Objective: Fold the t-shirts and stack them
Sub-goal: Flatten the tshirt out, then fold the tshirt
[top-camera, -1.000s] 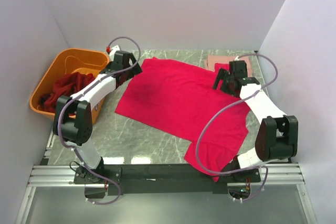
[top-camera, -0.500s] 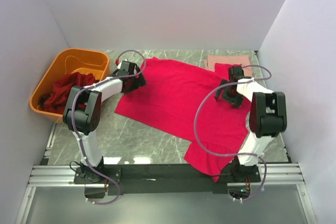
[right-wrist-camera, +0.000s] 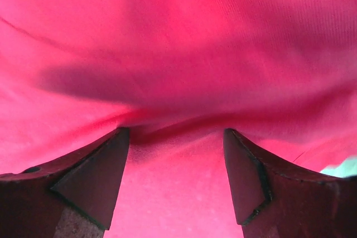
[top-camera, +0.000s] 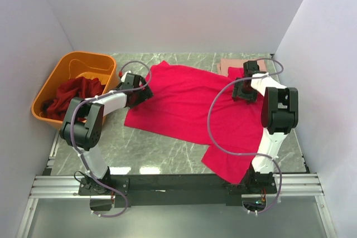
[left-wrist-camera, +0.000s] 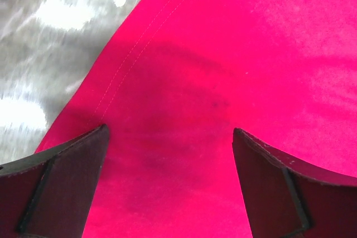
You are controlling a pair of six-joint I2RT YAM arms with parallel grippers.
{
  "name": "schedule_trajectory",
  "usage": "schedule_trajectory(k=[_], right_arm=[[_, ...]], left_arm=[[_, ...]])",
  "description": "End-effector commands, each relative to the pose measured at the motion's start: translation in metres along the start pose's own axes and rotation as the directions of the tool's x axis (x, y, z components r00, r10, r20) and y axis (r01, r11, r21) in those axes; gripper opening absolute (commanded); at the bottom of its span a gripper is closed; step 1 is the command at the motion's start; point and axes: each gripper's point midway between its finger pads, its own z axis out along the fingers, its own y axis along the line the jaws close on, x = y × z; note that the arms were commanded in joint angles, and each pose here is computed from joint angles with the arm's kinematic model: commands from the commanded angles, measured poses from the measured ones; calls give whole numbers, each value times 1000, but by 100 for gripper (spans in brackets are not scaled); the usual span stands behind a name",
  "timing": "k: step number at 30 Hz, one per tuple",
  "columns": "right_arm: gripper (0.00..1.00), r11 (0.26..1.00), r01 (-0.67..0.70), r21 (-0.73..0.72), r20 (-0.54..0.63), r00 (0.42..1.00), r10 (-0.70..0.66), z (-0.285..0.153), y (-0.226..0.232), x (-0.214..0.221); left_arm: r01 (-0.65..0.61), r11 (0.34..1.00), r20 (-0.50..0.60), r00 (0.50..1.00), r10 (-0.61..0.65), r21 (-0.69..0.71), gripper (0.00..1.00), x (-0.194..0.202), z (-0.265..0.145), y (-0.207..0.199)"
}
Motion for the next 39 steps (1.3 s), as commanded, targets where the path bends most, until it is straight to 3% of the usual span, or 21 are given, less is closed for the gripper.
schedule_trajectory(k=[1, 5, 8, 11, 16, 17, 20, 25, 28, 34, 39], right_arm=[[75, 991, 131, -20, 18, 991, -131, 7, -1, -19], [79, 985, 172, -7, 34, 985, -172, -1, -3, -29], [87, 988, 149, -27, 25, 989, -148, -21, -1, -21], [91, 996, 83, -27, 63, 995, -82, -49, 0, -6], [94, 990, -118, 83, 219, 971, 98, -108, -30, 1], [94, 977, -202, 74, 242, 954, 178, -115, -32, 3], [95, 961, -275, -6, 303, 916, 264, -138, -30, 18], [98, 945, -295, -145, 351, 877, 327, -163, -25, 45], [98, 944, -278, -179, 332, 886, 324, -167, -22, 58], [98, 951, -264, -163, 273, 914, 300, -163, -22, 74], [98, 954, -273, -126, 253, 921, 297, -160, -27, 81]], left_arm=[[33, 998, -107, 994, -40, -61, 100, 40, -11, 26], [49, 999, -85, 995, -51, -24, 99, 40, -32, 19], [46, 999, -33, 998, -47, -22, 99, 25, -49, 16], [53, 998, 19, 998, -52, -36, 99, 6, -68, 14], [84, 990, 15, 996, -83, -109, 99, 21, -105, 46], [85, 987, 16, 996, -84, -137, 99, 25, -109, 55], [104, 968, 23, 995, -102, -227, 99, 39, -118, 84], [162, 943, 13, 986, -165, -291, 98, 62, -114, 108], [178, 948, 12, 983, -182, -264, 90, 67, -105, 107], [171, 938, -23, 982, -186, -301, 57, 80, -94, 116], [156, 941, -59, 982, -182, -299, 38, 90, -96, 120]])
